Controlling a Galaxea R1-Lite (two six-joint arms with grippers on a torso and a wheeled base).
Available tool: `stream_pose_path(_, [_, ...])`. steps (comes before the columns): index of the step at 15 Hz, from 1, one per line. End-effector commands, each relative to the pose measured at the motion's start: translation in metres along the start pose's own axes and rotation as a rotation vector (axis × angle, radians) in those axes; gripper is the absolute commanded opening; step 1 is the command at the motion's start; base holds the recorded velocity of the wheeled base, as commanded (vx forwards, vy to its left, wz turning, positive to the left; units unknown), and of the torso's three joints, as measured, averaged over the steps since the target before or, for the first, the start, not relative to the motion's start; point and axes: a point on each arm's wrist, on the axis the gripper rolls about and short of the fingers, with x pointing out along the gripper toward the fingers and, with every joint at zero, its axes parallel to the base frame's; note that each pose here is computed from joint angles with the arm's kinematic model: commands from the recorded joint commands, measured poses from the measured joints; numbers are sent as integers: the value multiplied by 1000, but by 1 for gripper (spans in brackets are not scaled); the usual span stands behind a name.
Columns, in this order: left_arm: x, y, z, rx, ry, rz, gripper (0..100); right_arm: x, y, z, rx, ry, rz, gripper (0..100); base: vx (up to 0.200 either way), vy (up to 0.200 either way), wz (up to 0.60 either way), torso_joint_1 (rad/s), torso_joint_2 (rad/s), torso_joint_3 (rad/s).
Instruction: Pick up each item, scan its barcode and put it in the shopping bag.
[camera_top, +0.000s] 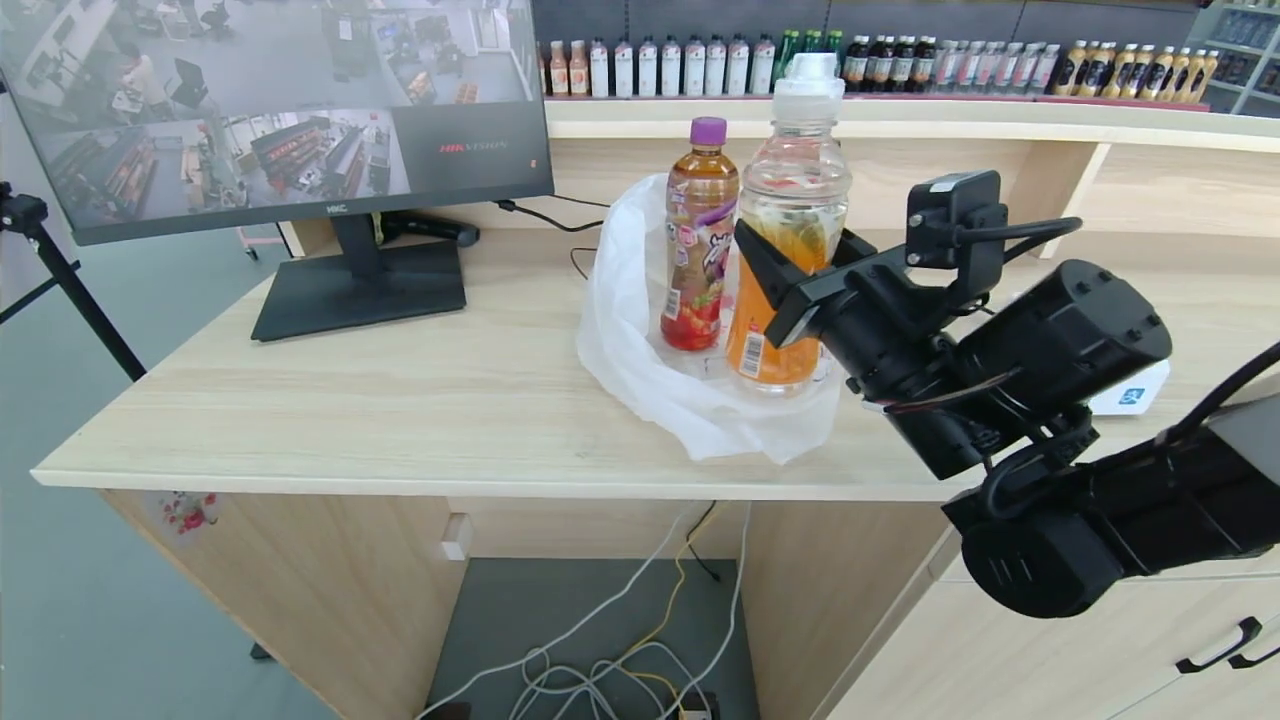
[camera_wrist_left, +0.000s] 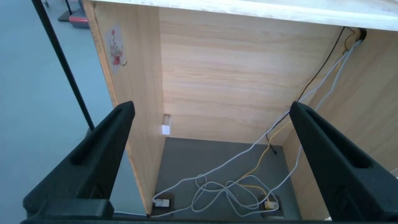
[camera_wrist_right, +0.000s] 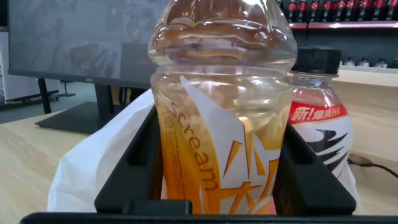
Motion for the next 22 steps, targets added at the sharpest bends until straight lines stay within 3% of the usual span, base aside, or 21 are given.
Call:
stream_pose_path(1, [0,0,0,0,0,0,100,4,2,-15,2,22,3,0,0,0,0,0,0,0])
stream_pose_path(22, [0,0,0,0,-2,0,100,28,13,-36,54,-15,-22,0,0,0,0,0,0,0])
